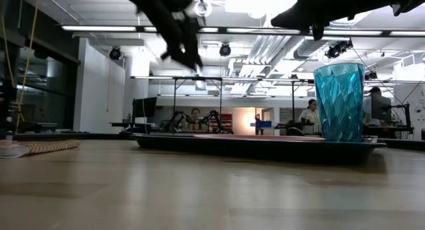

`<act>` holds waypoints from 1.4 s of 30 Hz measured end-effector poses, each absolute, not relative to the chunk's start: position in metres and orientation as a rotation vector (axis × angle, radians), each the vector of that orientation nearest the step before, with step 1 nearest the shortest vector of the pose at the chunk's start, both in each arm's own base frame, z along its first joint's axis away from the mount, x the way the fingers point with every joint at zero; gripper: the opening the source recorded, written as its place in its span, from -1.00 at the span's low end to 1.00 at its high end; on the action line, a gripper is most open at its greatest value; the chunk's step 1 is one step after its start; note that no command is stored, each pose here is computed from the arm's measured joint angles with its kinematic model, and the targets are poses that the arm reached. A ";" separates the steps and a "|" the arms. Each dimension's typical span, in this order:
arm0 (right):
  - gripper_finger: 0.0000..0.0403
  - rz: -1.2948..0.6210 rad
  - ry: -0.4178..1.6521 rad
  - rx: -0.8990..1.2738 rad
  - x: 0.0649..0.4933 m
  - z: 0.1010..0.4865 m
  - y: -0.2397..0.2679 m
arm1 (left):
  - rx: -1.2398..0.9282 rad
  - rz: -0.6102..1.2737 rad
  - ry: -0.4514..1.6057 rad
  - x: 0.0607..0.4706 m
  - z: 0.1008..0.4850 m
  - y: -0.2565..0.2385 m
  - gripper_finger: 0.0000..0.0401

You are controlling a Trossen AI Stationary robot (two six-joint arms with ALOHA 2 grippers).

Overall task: Pick and place plate/cup/fork/spoon on tray
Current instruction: Return to Home Position

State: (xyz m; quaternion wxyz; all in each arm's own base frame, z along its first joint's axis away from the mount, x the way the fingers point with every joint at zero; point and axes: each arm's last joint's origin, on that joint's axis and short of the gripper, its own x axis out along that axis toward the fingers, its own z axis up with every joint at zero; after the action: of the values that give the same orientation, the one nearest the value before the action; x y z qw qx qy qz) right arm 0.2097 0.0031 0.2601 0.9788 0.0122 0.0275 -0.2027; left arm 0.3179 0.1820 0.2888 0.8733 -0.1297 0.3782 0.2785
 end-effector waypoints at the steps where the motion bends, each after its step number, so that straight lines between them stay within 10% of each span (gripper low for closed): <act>1: -1.00 -0.408 0.058 0.024 0.210 0.260 0.003 | -0.262 0.559 0.737 0.312 0.301 0.174 -0.26; 7: -1.00 -0.409 0.062 0.023 0.210 0.259 0.003 | -0.130 0.366 0.433 0.270 0.328 0.096 -0.41; 18: -1.00 -0.410 0.050 0.075 0.210 0.259 0.003 | 0.000 0.135 0.113 0.168 0.252 0.006 -0.97; 42: -1.00 -0.427 0.045 0.052 0.209 0.260 0.003 | 0.017 0.134 -0.183 0.097 0.264 0.004 -0.99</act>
State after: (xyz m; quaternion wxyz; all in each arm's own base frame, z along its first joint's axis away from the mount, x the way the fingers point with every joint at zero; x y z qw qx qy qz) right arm 0.2094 0.0026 0.2604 0.9767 0.0260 0.0226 -0.2119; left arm 0.0972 0.0037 0.2638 0.9935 0.0085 -0.0913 0.0670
